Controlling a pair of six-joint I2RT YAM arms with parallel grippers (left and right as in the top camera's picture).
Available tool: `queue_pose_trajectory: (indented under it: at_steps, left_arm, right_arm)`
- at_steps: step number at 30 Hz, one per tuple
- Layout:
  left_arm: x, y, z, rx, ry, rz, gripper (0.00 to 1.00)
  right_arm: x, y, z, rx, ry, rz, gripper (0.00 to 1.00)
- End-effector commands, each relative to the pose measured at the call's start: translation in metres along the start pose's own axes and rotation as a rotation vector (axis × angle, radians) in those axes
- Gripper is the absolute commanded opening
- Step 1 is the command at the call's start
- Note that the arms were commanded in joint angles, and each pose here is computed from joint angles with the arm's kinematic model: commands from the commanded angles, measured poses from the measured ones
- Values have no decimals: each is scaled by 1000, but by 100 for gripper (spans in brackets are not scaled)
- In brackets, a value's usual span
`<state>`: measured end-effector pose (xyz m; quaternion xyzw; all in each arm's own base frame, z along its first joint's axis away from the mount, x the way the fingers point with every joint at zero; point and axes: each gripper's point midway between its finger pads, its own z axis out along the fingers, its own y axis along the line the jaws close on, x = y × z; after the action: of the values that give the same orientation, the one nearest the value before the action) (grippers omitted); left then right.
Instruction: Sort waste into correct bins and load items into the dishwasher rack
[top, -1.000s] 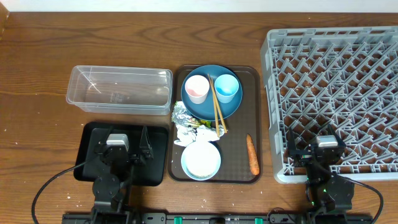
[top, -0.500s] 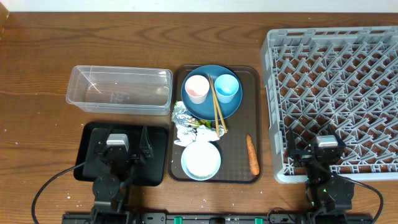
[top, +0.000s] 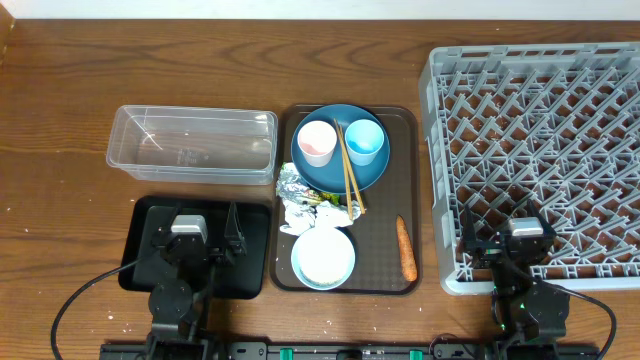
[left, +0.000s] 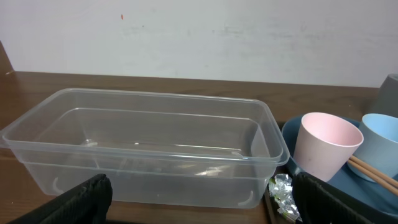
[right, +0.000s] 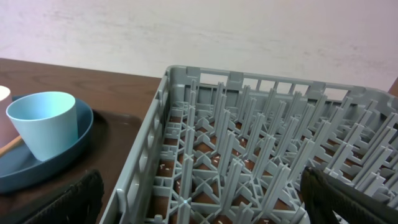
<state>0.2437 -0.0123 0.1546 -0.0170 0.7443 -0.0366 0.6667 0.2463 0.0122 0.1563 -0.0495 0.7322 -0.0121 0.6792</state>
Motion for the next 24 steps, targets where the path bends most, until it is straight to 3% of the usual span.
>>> queue_pose_trajectory:
  at_steps: [1,19,24]
  left_arm:
    - [18,3,2,-10,46,23,95]
    - [18,3,2,-12,48,15,95]
    - [18,-26,0,160,53,5,95]
  right_arm:
    - [2,-4,0,21,9,-5,99]
    - [2,-4,0,21,9,-5,99]
    - [2,-4,0,21,9,-5,99]
